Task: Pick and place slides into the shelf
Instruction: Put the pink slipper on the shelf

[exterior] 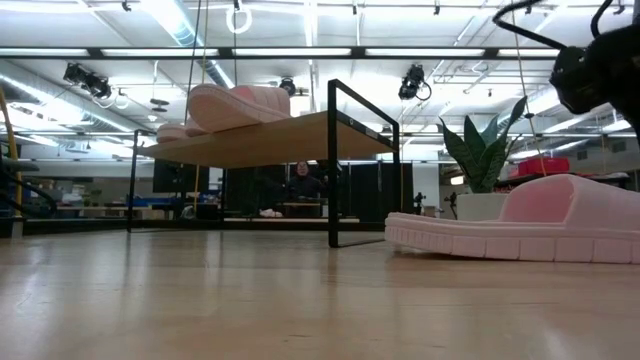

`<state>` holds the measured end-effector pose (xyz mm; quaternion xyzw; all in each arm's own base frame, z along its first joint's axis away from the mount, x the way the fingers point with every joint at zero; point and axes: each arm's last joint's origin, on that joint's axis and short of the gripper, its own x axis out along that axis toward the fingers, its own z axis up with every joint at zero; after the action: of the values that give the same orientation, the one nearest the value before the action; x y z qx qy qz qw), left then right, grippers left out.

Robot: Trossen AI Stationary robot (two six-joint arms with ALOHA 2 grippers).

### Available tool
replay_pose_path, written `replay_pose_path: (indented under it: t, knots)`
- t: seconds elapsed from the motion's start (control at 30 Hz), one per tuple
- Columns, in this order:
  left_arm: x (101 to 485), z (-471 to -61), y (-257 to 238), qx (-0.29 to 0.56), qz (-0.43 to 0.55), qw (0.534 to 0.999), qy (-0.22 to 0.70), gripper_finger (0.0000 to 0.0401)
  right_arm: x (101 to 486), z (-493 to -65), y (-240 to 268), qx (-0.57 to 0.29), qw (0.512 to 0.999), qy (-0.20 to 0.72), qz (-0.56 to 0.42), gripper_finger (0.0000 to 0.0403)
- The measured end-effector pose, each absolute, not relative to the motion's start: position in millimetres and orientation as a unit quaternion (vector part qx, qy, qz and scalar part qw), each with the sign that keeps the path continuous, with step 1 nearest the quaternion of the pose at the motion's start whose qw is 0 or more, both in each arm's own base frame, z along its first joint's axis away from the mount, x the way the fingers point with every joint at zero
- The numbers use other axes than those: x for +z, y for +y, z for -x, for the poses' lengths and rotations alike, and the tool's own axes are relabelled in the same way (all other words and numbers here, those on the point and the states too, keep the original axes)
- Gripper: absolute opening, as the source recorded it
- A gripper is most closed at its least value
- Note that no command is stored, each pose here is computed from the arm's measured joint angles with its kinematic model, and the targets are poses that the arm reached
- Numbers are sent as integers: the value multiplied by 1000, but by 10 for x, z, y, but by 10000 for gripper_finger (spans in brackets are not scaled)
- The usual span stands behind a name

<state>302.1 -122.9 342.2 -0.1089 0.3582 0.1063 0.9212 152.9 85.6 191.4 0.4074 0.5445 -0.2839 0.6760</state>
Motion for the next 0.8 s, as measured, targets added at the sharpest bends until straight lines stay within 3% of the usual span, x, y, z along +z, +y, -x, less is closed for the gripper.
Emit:
replay_pose_path:
  t: [0.17,0.37,0.57,0.8]
  knots:
    - [3422,-3021,-1229,106,109,921,358,123,1896,-1445,792,-336,662,550,-382,22]
    - [3420,-3021,-1229,106,107,921,359,119,1864,-1425,797,-328,647,569,-388,36]
    - [3420,-3021,-1229,105,106,921,359,119,1863,-1434,804,-334,640,562,-404,105]
    - [3421,-3021,-1228,105,106,921,359,123,1862,-1427,822,-377,586,542,-469,195]
